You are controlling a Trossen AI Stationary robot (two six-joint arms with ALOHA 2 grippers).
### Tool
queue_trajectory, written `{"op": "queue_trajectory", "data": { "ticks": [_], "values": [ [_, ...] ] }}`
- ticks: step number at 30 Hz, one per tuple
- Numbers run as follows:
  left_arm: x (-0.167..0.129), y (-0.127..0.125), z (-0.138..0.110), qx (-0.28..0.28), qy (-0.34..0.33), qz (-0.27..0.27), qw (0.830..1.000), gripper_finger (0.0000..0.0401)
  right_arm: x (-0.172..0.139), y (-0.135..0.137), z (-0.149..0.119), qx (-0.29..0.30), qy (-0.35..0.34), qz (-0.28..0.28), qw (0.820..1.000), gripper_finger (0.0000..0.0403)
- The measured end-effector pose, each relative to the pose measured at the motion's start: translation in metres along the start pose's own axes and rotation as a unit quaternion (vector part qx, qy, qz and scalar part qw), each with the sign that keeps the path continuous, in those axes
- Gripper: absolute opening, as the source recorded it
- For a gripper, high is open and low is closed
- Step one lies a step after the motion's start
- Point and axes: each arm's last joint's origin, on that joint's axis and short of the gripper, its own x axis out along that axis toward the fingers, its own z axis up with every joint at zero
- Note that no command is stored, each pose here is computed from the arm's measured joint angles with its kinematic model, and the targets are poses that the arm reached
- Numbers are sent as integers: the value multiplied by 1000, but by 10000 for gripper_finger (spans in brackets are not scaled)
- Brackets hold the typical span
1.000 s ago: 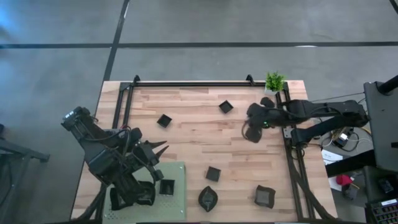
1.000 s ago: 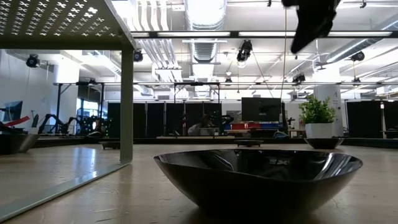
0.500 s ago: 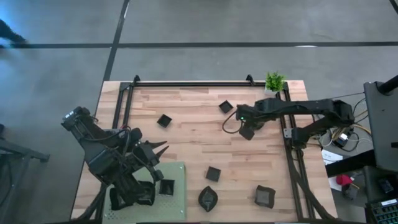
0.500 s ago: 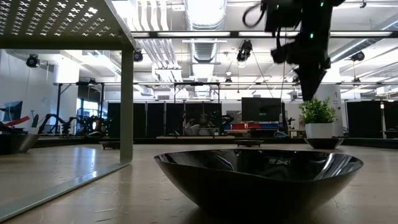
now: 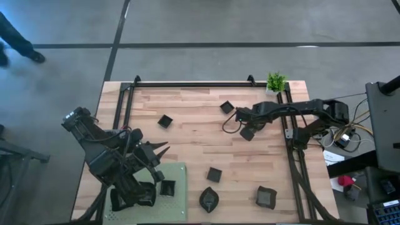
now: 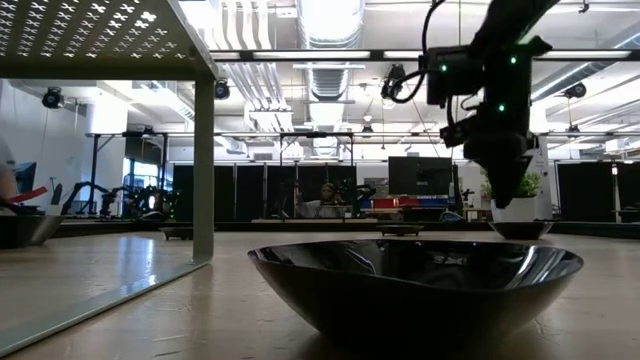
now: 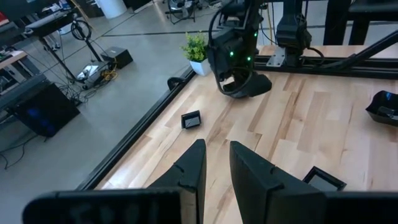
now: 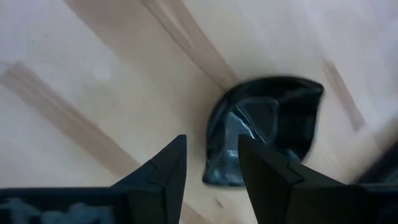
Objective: Pick & Place Mini shaped plates
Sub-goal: Stack the black leaf shaped plate on top of the other black leaf shaped plate on the shelf
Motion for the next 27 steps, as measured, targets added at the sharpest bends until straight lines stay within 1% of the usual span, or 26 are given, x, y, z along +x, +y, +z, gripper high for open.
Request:
{"op": "queue_trajectory", "data": {
  "ticks": [4,12,15,17,22,27],
  "values": [
    [0,0,0,-3,-1,-1,1000,67,12,0,-1,-3,-18,9,1000,132],
    [0,-1,1,-7,-2,-3,1000,67,32,-2,-6,1,-8,3,1000,131],
    [0,-1,1,-7,-2,-3,1000,67,36,-2,-7,-4,-3,-4,1000,132],
    [0,-1,1,-7,-2,-3,1000,67,37,-3,-6,-6,-7,-19,1000,129],
    [0,-2,1,-11,-3,-4,1000,67,39,-3,-6,-7,-12,-38,999,113],
    [0,-2,1,-12,-3,-4,1000,67,39,-3,-6,-10,-11,-38,999,80]
  ]
}}
